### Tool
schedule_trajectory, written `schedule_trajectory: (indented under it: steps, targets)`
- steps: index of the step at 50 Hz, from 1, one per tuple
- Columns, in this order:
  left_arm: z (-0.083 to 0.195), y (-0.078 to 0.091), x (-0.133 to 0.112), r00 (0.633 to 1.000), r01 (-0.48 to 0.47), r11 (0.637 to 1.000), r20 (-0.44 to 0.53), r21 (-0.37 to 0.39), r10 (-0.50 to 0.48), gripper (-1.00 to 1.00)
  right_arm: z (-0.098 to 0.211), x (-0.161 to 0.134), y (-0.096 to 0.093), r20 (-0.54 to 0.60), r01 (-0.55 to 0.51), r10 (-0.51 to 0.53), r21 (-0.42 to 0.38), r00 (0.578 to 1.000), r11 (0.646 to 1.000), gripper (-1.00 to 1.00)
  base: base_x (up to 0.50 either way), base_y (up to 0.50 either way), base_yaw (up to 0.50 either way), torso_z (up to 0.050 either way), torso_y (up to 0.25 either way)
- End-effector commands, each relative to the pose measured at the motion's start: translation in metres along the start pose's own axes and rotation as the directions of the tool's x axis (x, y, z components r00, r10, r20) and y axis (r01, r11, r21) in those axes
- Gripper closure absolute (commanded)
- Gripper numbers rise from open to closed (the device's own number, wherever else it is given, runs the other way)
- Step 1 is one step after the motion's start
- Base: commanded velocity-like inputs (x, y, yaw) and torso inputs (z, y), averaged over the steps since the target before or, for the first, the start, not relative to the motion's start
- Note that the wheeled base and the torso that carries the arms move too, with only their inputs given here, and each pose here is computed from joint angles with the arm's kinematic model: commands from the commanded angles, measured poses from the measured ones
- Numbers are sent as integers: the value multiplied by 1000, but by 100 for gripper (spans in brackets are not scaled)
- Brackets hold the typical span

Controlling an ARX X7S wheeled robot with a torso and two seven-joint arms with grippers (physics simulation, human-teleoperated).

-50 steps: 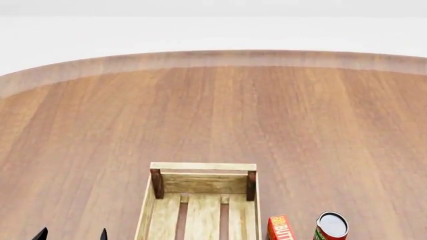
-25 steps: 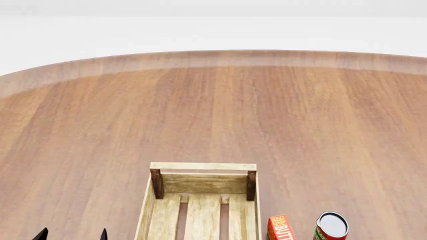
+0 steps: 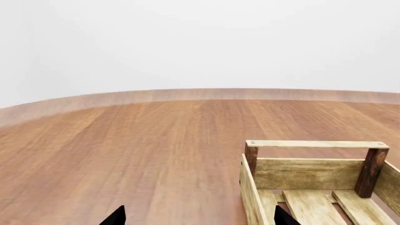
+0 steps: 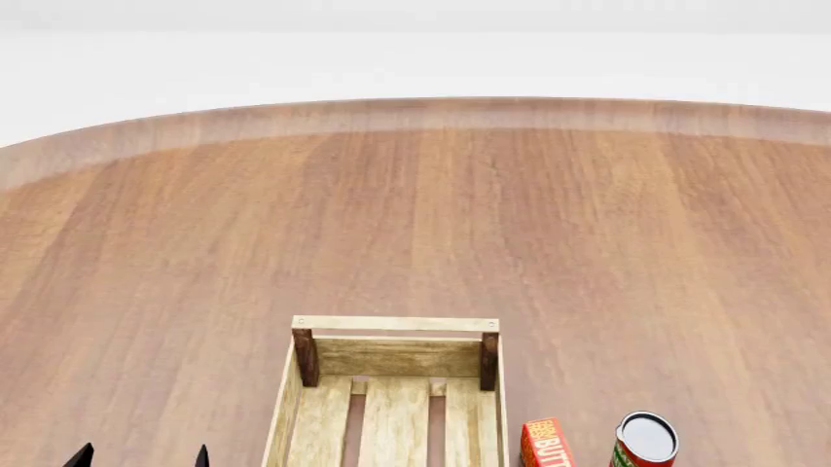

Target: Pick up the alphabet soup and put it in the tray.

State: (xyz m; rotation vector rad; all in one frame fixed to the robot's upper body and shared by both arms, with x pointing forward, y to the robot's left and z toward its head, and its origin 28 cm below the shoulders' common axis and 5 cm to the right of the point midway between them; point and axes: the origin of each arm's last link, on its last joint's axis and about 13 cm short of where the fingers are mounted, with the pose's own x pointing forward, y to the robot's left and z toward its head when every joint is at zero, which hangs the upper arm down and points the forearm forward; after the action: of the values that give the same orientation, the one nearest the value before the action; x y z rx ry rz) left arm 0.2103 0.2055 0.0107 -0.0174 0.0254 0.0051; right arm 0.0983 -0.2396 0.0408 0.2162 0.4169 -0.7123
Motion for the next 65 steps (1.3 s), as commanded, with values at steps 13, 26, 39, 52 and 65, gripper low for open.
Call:
schedule_trajectory:
  steps: [13, 26, 39, 52, 65]
  targets:
    - [0, 0, 0, 1000, -1, 1000, -2, -1, 1, -100, -15, 7, 9, -34, -3, 3, -6, 999, 1000, -100, 0, 0, 0, 0, 0]
    - [1, 0, 1, 1000, 1, 1000, 0, -1, -1, -100, -20, 13, 10, -42, 3, -3, -3, 999, 1000, -100, 0, 0, 0, 0, 0]
    - [1, 0, 1, 1000, 0, 1000, 0, 0, 0, -100, -20, 23, 11, -37, 24, -24, -2, 999, 1000, -100, 0, 0, 0, 0, 0]
    - [0, 0, 1, 1000, 0, 1000, -2, -1, 0, -100, -20, 28, 9, -40, 38, -38, -7, 998, 999, -100, 0, 0, 0, 0, 0]
    - [0, 0, 1, 1000, -1, 1000, -3, -1, 1, -100, -25, 34, 10, -52, 41, -42, -21, 998, 999, -100, 0, 0, 0, 0, 0]
